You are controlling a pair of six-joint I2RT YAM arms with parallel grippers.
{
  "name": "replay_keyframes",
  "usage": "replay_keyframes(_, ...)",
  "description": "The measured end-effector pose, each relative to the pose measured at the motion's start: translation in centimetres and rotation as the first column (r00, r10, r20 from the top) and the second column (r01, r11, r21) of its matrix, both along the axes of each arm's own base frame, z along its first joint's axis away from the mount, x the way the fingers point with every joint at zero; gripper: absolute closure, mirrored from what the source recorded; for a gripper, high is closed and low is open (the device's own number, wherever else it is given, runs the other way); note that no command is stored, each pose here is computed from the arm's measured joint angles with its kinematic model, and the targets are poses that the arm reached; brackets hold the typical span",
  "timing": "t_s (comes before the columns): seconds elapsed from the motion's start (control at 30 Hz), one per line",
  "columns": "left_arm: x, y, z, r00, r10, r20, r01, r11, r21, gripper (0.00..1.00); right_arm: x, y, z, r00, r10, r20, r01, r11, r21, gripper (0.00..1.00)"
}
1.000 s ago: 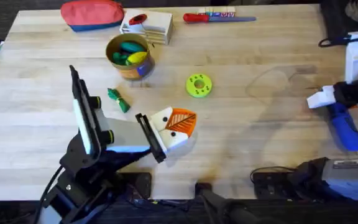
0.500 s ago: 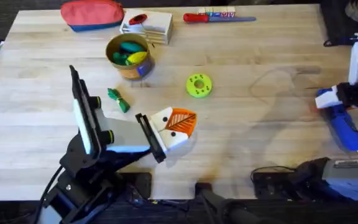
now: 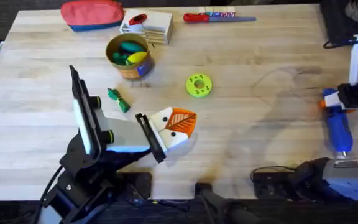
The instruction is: Pick up the gripper from the table and insert it into the empty holder that is missing its gripper. Then pick up a screw, insert it into the mounting hole, and use the screwdriver to tighten it. Finally, clean up the table by picking up the vegetable and placing it into the bucket.
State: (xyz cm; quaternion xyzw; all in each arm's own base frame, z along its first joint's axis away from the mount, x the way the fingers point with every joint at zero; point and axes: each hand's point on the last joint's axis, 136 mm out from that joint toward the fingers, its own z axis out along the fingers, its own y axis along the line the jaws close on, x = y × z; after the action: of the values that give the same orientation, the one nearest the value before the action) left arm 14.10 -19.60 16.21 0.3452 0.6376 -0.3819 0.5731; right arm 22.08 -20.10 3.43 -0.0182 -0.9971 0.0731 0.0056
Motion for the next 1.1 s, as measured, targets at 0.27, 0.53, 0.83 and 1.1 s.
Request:
replay_keyframes(0.27,0.0,0.0,0.0,1.000,0.000,0.000,0.000,1.000,0.000,0.995,0.6,-0.4,1.1,0.999,-0.048,0.017,0.048,0.998,-0.030,0.994)
replay_keyframes(0.53,0.0,0.0,0.0,1.000,0.000,0.000,0.000,1.000,0.000,0.995,4.7,-0.7,10.2,0.933,-0.083,0.350,0.143,0.978,-0.150,0.994)
replay_keyframes(0.83,0.0,0.0,0.0,1.000,0.000,0.000,0.000,1.000,0.000,0.995,6.7,6.0,20.2,0.718,-0.037,0.696,0.100,0.994,-0.050,0.995)
replay_keyframes(1.1,0.0,0.0,0.0,1.000,0.000,0.000,0.000,1.000,0.000,0.995,6.5,14.9,28.5,0.442,0.060,0.895,-0.108,0.994,-0.013,0.995)
